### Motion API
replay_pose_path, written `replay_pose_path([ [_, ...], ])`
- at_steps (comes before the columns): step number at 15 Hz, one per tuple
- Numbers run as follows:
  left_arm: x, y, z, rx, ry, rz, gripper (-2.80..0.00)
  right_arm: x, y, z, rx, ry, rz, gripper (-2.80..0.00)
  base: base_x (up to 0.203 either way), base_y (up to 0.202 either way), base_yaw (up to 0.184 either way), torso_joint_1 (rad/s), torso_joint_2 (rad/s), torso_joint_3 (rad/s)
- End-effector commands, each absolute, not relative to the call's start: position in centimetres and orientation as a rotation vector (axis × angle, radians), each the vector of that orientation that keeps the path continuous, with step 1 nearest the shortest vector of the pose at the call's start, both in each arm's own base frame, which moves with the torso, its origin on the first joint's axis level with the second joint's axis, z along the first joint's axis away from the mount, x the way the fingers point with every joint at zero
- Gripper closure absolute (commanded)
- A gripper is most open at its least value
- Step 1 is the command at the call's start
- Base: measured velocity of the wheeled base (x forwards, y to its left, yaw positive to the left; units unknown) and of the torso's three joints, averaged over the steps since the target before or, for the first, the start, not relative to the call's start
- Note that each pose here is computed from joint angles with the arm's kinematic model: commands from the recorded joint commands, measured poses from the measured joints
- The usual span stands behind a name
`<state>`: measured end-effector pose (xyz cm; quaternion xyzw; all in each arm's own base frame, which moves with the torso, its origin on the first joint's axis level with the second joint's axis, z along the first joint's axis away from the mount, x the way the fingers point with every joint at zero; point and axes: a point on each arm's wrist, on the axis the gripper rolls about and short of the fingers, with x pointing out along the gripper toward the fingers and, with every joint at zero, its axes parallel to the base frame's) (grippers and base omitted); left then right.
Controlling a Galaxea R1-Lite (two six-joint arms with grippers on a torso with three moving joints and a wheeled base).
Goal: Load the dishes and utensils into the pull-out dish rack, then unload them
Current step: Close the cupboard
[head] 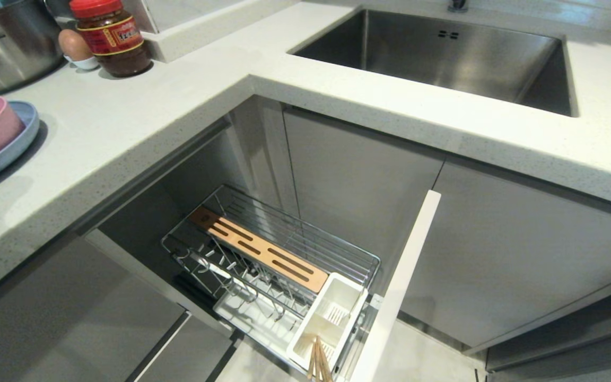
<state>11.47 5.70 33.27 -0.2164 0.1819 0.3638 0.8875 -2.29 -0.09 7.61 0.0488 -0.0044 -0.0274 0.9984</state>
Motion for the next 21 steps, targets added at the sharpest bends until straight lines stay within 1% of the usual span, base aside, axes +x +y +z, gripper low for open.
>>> replay_pose_path([
  [1, 11.5, 5.57, 33.27, -0.443, 0.383, 0.747, 0.0, -2.32, -0.09, 7.6, 0.098, -0.013, -0.055, 0.0, 0.0, 0.0, 0.0, 0.0, 0.0, 0.0],
  [7, 11.97, 5.58, 33.18, -0.425, 0.357, 0.725, 0.0, -2.32, -0.09, 7.6, 0.098, -0.013, -0.055, 0.0, 0.0, 0.0, 0.0, 0.0, 0.0, 0.0],
  [16, 12.09, 5.64, 32.76, -0.421, 0.375, 0.728, 0.0, -2.32, -0.09, 7.6, 0.098, -0.013, -0.055, 0.0, 0.0, 0.0, 0.0, 0.0, 0.0, 0.0],
  [17, 12.06, 5.62, 32.74, -0.419, 0.376, 0.727, -2.8, -2.32, -0.09, 7.6, 0.098, -0.013, -0.055, 0.0, 0.0, 0.0, 0.0, 0.0, 0.0, 0.0],
  [21, 11.9, 5.58, 32.84, -0.419, 0.37, 0.728, -2.8, -2.32, -0.09, 7.6, 0.098, -0.013, -0.055, 0.0, 0.0, 0.0, 0.0, 0.0, 0.0, 0.0],
])
